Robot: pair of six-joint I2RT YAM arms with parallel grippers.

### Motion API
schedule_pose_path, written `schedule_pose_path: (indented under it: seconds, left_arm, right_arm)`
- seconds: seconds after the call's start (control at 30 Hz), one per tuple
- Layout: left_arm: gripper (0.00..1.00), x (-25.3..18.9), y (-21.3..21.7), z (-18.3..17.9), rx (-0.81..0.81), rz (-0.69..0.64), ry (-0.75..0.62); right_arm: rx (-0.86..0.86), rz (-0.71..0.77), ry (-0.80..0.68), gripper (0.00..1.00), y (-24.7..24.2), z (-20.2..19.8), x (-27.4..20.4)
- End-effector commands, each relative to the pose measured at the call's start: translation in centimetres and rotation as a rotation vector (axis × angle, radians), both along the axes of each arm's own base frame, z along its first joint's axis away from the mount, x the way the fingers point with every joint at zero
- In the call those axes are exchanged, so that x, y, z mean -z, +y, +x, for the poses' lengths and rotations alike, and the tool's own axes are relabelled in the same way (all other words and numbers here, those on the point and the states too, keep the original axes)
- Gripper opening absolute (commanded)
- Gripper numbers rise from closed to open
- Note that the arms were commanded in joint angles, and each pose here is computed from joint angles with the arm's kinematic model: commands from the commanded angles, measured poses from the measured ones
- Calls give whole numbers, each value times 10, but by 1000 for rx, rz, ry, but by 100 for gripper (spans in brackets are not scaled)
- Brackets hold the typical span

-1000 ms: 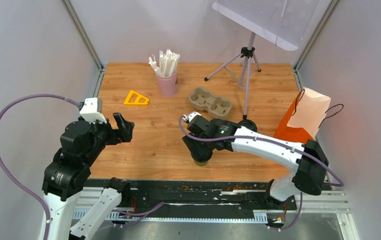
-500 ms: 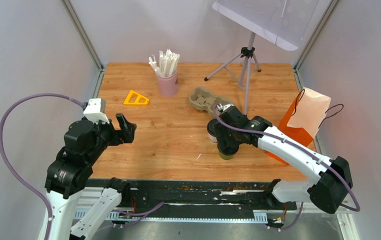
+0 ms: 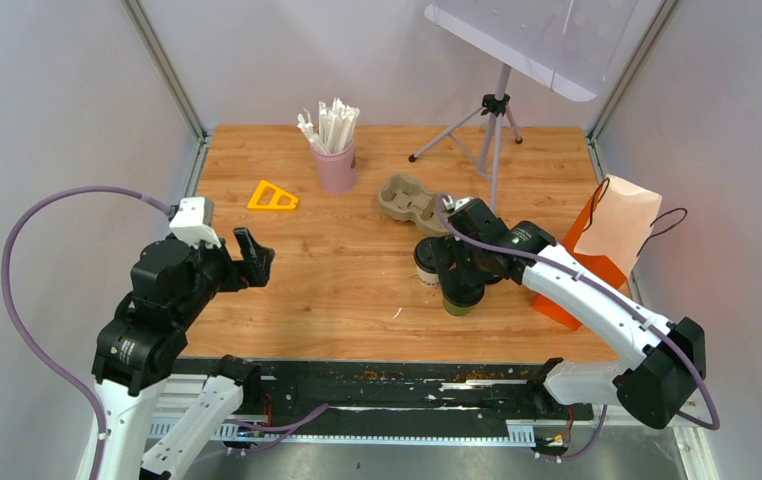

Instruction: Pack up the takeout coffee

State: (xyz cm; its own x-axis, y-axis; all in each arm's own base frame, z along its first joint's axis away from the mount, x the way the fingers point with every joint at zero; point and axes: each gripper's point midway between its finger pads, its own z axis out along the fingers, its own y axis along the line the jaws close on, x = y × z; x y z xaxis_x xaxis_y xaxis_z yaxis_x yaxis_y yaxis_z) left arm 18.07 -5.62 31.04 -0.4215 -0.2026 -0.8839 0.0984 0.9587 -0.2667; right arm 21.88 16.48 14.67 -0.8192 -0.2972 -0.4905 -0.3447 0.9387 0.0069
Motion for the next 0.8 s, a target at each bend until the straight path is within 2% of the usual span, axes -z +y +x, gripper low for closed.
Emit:
schedule_pose_path:
  seconds: [0.0,0.13,0.3,0.53,0.77]
  left_arm:
    - [100,4,-5,5,8,-15,7]
    - [100,5,-3,6,14,8,9]
    - [100,16,-3,7,30,56,70]
    - [100,38,-15,5,78,21,122]
    - [100,46,-21,2,105,4,135]
  right_arm:
    - [-2,37,-37,100,3,3,-31]
    - [37,51,-71,100,-1,4,-62]
    - [184,0,-208,100,-32,18,-120]
    - [421,-145,-398,98,-103,41,-184]
    - [607,-264,-570,98,-161,43,-227]
